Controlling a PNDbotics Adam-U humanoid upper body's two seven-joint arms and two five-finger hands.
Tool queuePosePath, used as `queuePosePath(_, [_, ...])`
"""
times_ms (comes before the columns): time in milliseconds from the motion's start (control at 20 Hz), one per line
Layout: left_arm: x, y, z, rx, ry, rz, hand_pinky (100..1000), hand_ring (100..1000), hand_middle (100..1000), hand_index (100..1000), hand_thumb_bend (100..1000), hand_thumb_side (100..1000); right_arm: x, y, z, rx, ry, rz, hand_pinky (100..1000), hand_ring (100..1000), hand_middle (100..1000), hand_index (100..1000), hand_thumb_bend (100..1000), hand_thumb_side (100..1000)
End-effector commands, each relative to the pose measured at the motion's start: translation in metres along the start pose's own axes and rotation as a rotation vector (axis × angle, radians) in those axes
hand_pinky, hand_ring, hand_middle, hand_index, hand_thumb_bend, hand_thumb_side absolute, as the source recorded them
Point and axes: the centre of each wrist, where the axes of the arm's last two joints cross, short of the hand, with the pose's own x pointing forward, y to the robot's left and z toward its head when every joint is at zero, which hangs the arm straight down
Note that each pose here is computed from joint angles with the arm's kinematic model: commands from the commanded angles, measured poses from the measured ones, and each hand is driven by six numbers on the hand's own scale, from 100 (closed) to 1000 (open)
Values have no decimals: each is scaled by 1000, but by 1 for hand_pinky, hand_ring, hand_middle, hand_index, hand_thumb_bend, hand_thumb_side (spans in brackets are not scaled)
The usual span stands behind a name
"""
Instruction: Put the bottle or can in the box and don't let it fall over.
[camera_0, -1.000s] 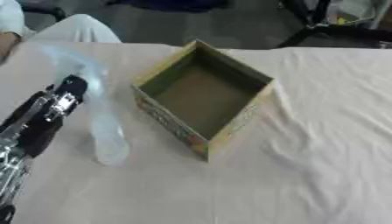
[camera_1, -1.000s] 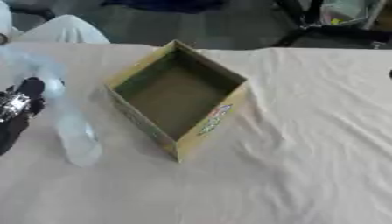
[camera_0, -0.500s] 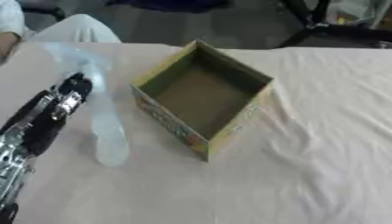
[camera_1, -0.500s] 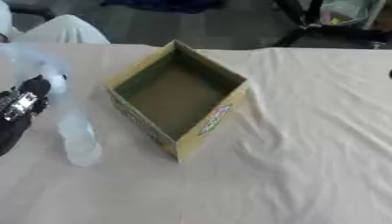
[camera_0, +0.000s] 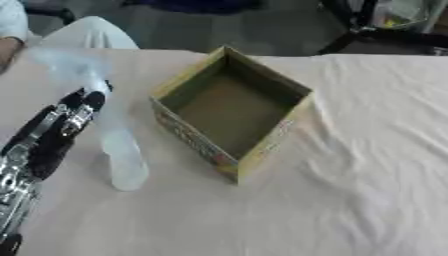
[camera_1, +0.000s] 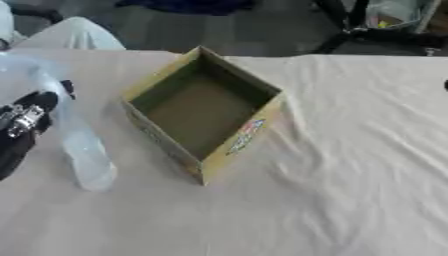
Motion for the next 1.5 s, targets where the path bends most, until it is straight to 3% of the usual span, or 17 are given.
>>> queuePosePath(50, [8, 3, -1, 1, -27, -35, 1000, 1000, 1000, 909, 264, 782, 12, 0, -4, 26, -37, 30, 1000, 1000, 978, 1000, 100, 470])
queuePosePath(450, [3, -5, 0, -13, 4, -42, 1000, 1000, 1000, 911, 311, 804, 13, -1, -4, 29, -34, 36, 1000, 1000, 978, 1000, 100, 470])
queuePosePath(1500, [-6, -19, -4, 68, 45, -26, 1000, 1000, 1000, 832, 209, 768, 13, -3, -4, 30, -28, 49, 1000, 1000, 978, 1000, 100, 470])
